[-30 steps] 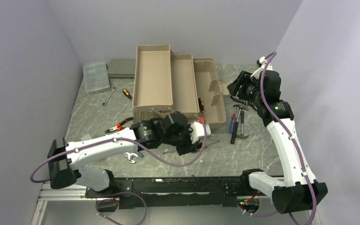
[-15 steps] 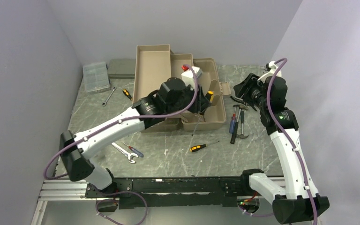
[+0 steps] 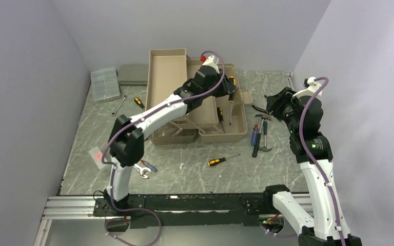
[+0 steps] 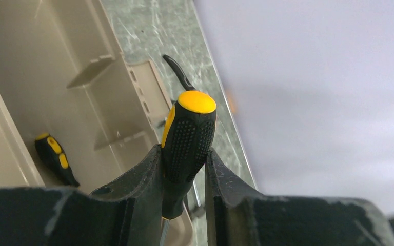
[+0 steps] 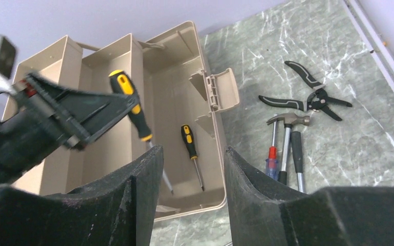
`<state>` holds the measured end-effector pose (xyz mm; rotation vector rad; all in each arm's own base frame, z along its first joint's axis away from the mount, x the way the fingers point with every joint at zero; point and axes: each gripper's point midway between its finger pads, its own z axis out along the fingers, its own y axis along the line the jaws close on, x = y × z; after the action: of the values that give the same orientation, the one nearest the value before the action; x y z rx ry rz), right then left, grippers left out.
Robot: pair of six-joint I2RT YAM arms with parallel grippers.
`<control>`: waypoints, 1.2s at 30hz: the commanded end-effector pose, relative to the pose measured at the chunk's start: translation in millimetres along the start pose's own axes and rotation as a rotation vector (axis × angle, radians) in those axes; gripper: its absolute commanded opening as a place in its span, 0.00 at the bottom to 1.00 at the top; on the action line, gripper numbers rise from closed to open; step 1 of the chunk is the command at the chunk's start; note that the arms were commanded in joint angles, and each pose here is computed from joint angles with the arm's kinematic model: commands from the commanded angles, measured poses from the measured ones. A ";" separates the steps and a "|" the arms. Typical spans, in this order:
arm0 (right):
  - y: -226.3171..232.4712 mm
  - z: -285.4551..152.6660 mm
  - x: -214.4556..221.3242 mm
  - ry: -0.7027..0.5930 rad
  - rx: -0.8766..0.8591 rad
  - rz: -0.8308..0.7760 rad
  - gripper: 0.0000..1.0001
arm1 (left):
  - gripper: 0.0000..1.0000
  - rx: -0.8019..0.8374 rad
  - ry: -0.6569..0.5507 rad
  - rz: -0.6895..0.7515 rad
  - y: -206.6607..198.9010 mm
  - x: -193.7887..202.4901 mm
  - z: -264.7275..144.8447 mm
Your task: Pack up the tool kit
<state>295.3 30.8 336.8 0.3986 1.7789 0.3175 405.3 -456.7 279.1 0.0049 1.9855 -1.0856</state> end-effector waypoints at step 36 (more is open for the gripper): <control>-19.5 -0.5 37.3 0.102 0.062 0.020 0.54 | 0.77 0.154 -0.113 0.238 -67.7 -77.9 -10.4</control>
<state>290.2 27.9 310.7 0.4292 1.8360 0.2945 456.7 -474.4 235.4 0.0806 2.0584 -1.0263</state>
